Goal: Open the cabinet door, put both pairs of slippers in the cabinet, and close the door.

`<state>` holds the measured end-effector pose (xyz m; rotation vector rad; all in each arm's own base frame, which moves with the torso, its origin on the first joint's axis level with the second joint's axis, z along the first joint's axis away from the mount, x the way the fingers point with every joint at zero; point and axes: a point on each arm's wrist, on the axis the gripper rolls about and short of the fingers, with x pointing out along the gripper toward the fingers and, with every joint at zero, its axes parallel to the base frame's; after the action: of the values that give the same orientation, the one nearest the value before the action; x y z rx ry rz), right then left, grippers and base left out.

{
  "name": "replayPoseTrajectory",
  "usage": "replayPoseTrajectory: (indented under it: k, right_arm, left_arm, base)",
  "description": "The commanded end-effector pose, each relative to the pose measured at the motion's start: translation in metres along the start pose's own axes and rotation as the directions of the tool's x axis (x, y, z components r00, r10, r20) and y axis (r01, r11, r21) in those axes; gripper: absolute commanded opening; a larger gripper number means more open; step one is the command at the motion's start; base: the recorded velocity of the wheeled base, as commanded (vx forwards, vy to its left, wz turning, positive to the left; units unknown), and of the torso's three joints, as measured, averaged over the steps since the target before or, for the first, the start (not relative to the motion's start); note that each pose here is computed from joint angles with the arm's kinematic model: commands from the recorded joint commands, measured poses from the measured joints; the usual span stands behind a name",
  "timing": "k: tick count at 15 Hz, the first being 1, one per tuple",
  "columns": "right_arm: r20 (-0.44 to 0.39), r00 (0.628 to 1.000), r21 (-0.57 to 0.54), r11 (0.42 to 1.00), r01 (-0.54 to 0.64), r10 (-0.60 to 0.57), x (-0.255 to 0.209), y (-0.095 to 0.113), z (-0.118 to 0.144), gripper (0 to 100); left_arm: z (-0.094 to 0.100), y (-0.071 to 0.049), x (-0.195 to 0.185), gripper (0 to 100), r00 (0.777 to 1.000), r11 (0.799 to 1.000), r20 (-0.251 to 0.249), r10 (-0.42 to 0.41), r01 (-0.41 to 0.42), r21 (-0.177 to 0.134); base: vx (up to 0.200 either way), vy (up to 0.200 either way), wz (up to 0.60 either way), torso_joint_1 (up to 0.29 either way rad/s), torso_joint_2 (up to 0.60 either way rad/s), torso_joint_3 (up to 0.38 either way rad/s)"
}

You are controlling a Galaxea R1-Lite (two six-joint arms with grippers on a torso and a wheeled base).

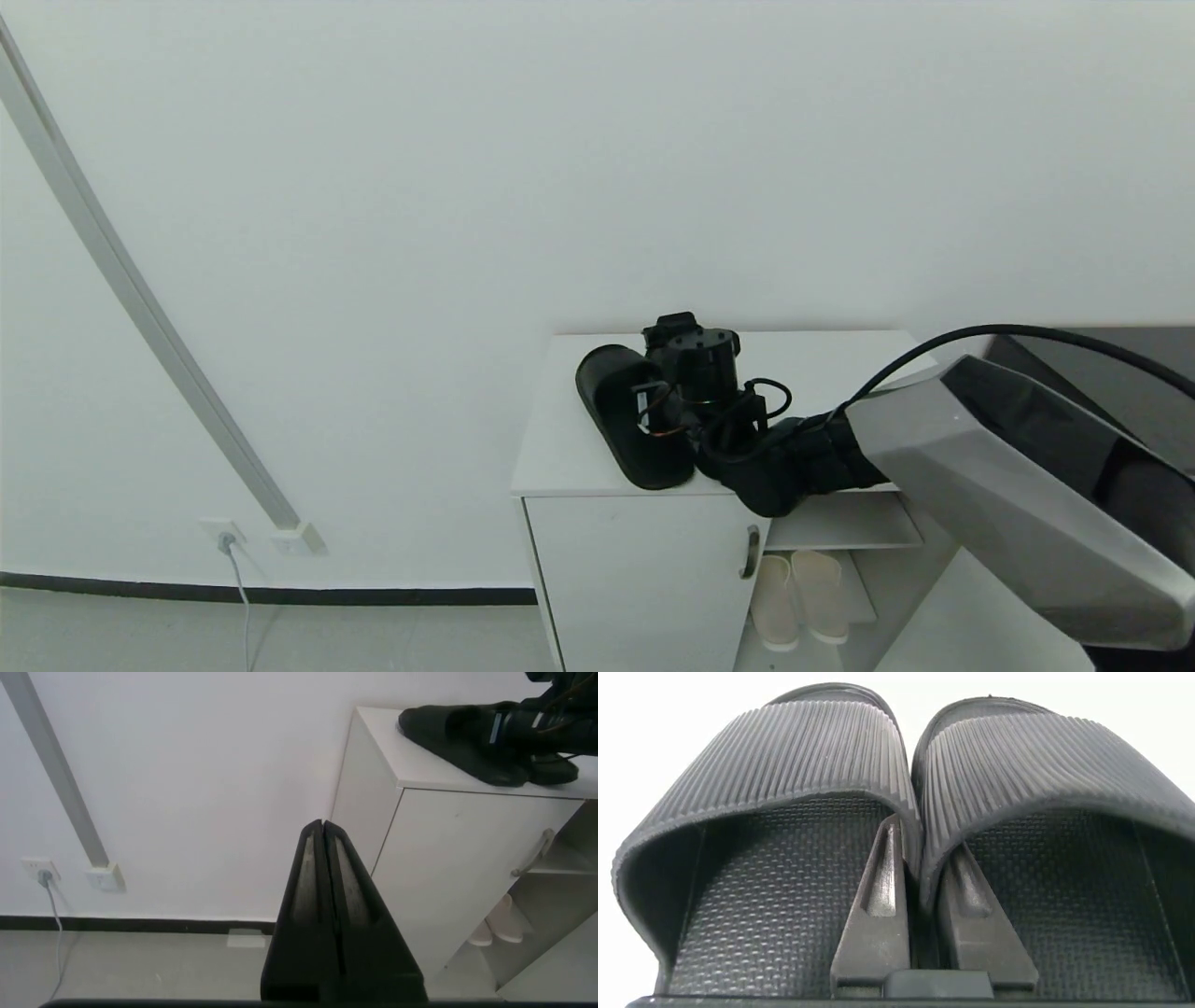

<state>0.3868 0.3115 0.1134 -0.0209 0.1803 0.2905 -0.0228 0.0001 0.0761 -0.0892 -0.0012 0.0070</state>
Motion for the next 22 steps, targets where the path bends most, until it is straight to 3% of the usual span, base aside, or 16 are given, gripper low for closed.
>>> replayPoseTrajectory:
  k: [1, 7, 12, 22]
  right_arm:
    - [0.026, 1.0, 0.01, 1.0, -0.009, 0.009, -0.033, -0.011, 0.025, 0]
    - [0.01, 0.99, 0.005, 0.99, -0.144, 0.144, -0.127, -0.049, 0.027, 0]
    - [-0.041, 0.942, -0.004, 0.943, -0.333, 0.332, -0.189, -0.071, 0.019, 0]
    - [-0.073, 0.928, -0.025, 0.93, -0.367, 0.365, -0.196, -0.067, 0.01, 0]
  left_arm:
    - [0.0, 0.0, 0.0, 0, 1.0, 1.0, 0.001, 0.002, -0.002, -0.001]
    - [0.0, 0.0, 0.0, 0, 1.0, 1.0, 0.001, 0.001, -0.001, 0.0]
    - [0.0, 0.0, 0.0, 0, 1.0, 1.0, 0.001, 0.001, -0.001, -0.001]
    - [0.0, 0.0, 0.0, 0, 1.0, 1.0, 0.001, 0.001, -0.001, -0.001]
  base:
    - [0.0, 0.0, 0.0, 0.0, 0.0, 0.0]
    - [0.0, 0.0, 0.0, 0.0, 0.0, 0.0]
    - [0.0, 0.0, 0.0, 0.0, 0.0, 0.0]
    - [0.0, 0.0, 0.0, 0.0, 0.0, 0.0]
